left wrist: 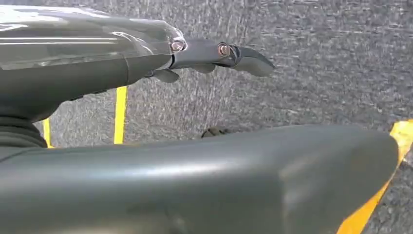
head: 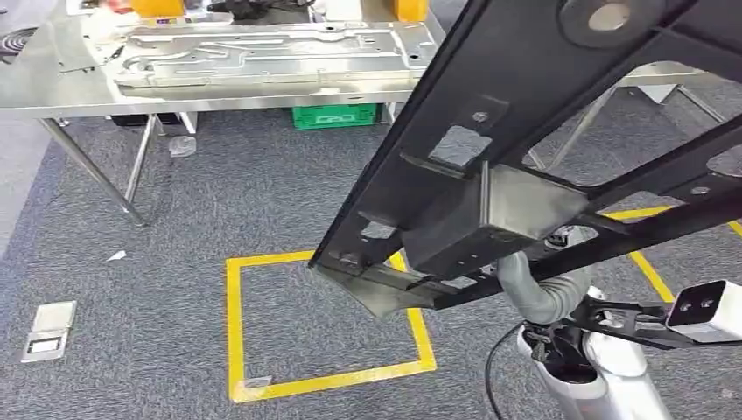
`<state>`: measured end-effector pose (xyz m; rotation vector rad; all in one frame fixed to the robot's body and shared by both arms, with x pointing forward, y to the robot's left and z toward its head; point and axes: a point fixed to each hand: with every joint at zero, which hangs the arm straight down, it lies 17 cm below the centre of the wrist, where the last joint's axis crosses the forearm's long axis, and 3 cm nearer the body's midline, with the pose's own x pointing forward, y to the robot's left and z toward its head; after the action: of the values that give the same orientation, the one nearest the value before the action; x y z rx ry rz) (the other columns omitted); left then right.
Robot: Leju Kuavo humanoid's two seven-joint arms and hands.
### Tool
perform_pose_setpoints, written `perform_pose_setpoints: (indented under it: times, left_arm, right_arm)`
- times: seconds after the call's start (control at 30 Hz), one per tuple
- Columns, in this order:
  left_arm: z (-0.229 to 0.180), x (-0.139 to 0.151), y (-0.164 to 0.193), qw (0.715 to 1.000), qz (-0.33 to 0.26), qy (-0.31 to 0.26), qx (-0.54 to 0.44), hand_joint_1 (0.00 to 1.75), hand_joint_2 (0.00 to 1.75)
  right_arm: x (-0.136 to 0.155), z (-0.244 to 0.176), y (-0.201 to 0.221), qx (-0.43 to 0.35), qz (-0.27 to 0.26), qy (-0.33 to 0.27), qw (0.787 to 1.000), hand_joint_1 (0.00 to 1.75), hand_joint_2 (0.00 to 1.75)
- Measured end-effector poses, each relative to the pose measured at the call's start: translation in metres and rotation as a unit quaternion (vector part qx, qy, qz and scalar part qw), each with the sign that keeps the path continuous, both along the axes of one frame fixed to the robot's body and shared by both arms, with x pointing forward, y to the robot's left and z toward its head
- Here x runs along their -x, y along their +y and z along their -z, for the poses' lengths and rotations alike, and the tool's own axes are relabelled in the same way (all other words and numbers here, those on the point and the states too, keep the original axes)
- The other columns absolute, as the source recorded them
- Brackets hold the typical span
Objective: Take the parts from the cabinet and place them on the table.
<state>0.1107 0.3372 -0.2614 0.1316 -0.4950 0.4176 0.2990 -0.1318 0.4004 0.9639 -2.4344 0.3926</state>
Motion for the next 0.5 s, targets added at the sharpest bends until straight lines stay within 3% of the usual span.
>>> perform_pose_setpoints:
  times: [0.5]
  left_arm:
    - [-0.0005,0.0014,-0.0013,1.000,0.001,-0.005,0.003,0.00,1.75]
  right_arm:
    - [0.0033,0.0026,-0.0098,-0.007,-0.003,0.000,1.000,1.75,1.75]
